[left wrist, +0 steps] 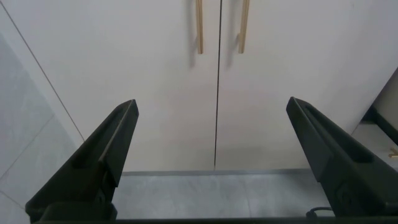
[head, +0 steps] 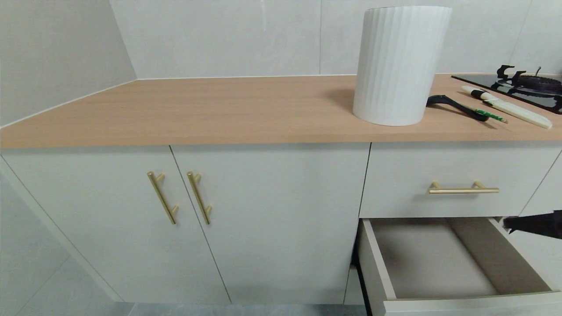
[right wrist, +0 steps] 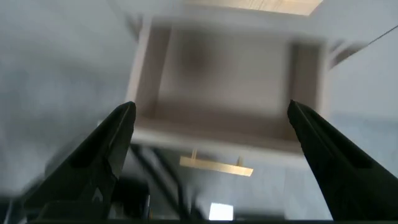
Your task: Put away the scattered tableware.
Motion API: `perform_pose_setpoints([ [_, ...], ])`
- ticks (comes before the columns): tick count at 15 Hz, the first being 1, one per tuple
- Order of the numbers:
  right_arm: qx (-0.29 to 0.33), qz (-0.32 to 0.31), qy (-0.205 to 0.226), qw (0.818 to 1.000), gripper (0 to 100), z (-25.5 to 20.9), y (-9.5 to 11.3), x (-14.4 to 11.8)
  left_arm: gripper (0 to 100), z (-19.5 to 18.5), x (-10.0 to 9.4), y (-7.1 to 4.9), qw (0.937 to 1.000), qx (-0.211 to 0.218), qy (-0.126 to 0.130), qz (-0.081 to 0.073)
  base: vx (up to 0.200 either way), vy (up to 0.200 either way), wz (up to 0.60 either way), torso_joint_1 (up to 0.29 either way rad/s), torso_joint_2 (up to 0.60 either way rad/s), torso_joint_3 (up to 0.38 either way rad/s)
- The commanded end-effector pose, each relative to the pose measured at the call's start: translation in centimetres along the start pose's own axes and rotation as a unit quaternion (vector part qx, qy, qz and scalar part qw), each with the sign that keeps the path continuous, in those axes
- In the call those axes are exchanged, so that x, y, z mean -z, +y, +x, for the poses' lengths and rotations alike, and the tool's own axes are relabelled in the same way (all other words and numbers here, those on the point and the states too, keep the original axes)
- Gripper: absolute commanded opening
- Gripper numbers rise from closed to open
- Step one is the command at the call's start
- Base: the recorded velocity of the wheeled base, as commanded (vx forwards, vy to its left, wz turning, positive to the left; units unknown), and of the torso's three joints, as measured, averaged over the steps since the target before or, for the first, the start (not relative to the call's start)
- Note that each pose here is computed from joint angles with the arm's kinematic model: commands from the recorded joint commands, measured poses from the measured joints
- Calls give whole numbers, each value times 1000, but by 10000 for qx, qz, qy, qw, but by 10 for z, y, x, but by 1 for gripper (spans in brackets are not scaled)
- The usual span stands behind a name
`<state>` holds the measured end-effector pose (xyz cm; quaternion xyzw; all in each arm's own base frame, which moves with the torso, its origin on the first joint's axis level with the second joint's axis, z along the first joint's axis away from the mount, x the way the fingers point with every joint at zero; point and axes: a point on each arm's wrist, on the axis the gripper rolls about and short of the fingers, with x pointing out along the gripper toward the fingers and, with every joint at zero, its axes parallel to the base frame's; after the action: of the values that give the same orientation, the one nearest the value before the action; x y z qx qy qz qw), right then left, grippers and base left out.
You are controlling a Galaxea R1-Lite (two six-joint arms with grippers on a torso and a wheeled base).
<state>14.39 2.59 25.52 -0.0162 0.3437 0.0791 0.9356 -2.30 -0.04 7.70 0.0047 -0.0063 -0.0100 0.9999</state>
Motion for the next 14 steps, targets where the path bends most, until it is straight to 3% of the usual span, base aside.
perform_pose_setpoints([
  [1,-91,-60,1147,9933,100,66,4,18,100,0,0,0,10000,0,1,-1,0,0,0,0,0,0],
  [2,-73,-68,1428,9897,100,92,4,24,100,0,0,0,10000,0,1,-1,0,0,0,0,0,0],
  [7,-64,-98,2003,9797,100,166,7,47,100,0,0,0,10000,0,1,7,0,0,0,0,0,0],
  [14,-48,-116,2421,9702,100,174,6,72,100,0,0,0,10000,0,1,15,0,0,0,0,0,0],
])
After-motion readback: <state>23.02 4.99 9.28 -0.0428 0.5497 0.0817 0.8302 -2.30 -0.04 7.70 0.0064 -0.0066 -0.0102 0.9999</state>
